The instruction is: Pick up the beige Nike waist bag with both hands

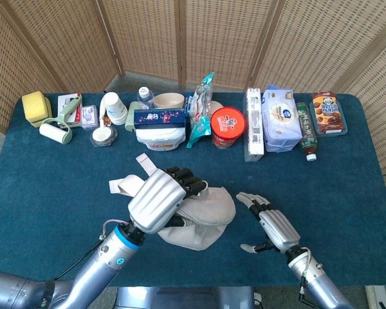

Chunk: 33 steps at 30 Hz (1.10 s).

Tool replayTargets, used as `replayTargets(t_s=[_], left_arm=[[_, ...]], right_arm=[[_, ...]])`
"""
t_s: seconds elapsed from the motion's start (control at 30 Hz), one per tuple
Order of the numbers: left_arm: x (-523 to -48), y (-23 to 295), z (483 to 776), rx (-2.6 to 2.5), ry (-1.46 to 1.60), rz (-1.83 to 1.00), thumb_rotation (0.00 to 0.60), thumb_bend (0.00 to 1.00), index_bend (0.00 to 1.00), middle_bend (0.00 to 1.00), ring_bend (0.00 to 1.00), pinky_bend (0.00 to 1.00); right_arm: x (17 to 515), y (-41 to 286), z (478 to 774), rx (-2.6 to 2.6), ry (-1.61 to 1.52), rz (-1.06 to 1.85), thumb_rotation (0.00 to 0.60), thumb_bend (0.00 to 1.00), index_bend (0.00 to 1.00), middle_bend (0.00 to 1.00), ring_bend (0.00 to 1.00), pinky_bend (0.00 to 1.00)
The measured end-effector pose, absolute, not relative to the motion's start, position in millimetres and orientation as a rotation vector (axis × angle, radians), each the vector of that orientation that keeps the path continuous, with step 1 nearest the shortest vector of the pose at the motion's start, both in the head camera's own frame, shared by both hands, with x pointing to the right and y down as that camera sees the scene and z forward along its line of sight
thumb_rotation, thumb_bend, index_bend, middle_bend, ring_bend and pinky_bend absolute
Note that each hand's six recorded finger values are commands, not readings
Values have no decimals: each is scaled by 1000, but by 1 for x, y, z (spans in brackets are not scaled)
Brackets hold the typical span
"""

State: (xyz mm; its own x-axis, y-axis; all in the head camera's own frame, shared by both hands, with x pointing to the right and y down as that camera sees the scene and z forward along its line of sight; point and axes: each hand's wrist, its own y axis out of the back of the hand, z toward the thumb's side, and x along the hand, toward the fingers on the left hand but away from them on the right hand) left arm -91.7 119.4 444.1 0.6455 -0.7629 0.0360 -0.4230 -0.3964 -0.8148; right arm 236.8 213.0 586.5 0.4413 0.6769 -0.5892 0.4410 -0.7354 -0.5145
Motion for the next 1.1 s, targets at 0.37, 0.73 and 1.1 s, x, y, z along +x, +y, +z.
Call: replayTargets(t_s=[0.37, 0.73, 1.1], left_arm=[[-76, 124, 450, -2092, 947, -504, 600, 69, 515, 606, 480, 574], [-65, 126, 450, -2145, 1004, -481, 600, 68, 515, 606, 480, 574], [-68, 124, 454, -2140, 1006, -510, 600, 64, 514, 606, 474, 574]], right_arm=[[203, 210, 585, -2562, -1018, 1067, 600, 0, 0, 0, 0, 0], [181, 207, 600, -2674, -1110, 1061, 600, 0, 246, 308, 16, 0], [178, 202, 606, -2702, -1202, 1092, 600, 192, 1000, 893, 461, 90]])
